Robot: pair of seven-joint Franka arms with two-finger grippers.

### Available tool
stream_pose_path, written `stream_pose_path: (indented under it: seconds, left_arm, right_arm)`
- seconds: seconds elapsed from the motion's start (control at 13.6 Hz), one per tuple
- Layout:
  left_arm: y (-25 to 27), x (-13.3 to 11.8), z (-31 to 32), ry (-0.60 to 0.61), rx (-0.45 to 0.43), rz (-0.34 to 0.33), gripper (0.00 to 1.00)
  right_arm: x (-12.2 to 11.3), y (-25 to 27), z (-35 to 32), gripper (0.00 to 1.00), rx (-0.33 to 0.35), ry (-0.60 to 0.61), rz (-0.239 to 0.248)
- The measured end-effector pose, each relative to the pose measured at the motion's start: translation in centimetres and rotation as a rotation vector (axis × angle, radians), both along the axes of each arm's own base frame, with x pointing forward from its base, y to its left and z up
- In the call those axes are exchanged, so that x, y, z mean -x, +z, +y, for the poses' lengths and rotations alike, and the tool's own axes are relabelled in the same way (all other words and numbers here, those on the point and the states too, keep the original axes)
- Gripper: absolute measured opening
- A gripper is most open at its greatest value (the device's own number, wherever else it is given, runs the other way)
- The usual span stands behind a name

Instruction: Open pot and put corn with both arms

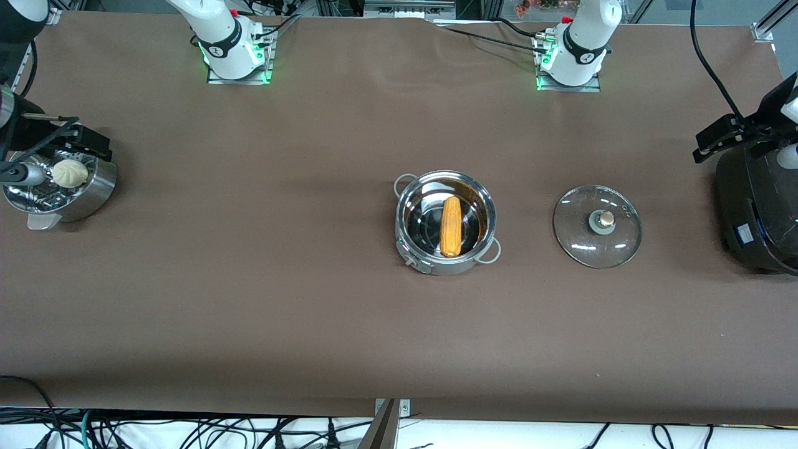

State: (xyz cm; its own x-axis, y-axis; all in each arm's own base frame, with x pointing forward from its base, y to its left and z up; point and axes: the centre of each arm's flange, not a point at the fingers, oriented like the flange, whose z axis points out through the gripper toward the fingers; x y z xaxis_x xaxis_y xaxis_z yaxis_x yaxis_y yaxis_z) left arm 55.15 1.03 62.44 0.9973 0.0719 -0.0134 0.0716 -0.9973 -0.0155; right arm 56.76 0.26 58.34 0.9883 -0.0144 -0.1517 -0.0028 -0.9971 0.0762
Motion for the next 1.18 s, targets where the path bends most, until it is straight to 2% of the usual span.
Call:
stream_pose_path:
  seconds: [0.22, 0.52, 0.66, 1.18]
  left_arm:
    - [-0.1, 0.2, 0.0, 0.000, 0.000, 0.015, 1.00]
    - [-0.1, 0.2, 0.0, 0.000, 0.000, 0.018, 1.00]
    - [-0.2, 0.2, 0.0, 0.000, 0.000, 0.019, 1.00]
    - [-0.2, 0.2, 0.0, 0.000, 0.000, 0.020, 1.00]
  right_arm:
    - [1.2, -2.2, -0.5, 1.00, -0.001, -0.007, 0.043]
    - [1.8, -2.3, -1.1, 1.00, -0.004, -0.015, 0.021]
    - [2.2, -2.5, -1.4, 1.00, -0.005, -0.019, 0.024]
    - [0.6, -2.6, -0.9, 1.00, -0.003, -0.011, 0.002]
